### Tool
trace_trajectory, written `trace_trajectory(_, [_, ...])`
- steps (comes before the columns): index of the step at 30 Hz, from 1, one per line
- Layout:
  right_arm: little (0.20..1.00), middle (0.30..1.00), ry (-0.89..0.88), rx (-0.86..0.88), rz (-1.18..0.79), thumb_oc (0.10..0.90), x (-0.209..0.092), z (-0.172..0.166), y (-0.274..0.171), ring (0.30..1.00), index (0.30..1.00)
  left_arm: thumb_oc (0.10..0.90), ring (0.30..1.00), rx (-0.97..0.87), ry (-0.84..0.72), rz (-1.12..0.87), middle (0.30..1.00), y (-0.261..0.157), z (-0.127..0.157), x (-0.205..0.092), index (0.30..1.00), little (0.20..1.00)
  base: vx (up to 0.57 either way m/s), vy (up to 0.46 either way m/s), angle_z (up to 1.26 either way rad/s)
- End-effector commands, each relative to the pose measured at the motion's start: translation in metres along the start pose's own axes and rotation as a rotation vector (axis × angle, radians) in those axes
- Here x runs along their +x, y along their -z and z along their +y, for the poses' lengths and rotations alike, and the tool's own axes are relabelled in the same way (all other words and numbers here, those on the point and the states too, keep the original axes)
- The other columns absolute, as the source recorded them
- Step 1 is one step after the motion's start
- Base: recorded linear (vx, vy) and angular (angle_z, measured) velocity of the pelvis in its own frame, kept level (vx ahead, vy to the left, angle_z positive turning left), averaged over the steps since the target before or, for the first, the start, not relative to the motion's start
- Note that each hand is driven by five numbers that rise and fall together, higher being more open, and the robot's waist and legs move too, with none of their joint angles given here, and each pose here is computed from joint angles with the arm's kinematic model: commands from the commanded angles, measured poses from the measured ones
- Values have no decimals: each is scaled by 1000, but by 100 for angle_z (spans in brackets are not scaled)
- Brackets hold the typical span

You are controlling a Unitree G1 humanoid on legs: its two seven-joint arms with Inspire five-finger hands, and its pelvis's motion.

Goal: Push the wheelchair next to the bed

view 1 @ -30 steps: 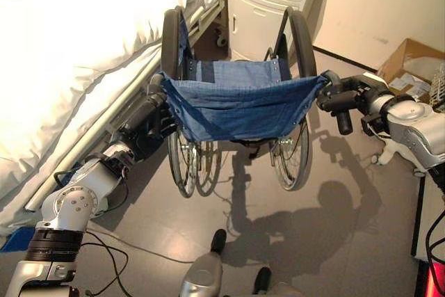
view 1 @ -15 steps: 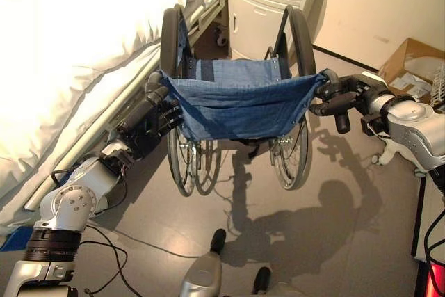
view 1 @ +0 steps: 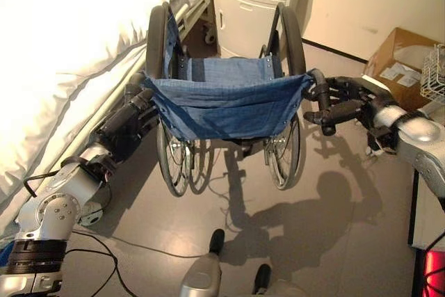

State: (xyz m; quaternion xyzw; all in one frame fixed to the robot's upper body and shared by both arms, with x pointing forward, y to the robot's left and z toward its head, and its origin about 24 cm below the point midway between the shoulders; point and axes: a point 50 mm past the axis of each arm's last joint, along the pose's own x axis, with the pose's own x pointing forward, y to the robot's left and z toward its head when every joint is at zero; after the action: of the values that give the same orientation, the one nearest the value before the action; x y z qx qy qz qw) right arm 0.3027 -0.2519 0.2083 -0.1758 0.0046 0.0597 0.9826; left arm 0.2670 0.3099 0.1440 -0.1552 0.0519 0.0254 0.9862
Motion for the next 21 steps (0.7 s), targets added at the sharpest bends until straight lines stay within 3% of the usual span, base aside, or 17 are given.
trace_trajectory(1, [900,900,295,-157,-150,800,-24,-61,-24,900,900,800,900,122,-440,-476,900,-111,85,-63,900,900,-44,-5,-9])
trace_trajectory(8, [900,900,443,-103,-83,800,-63,-91,13,900,900,800,900,105,-531,-493,900,-108,105,-88,900,900,-46,-13,-14])
trace_trajectory(21, [900,900,554,38,90,800,-81,-92,68,900,900,800,900,160,-615,-467,900,-93,112,-97,900,900,-36,-20,-2])
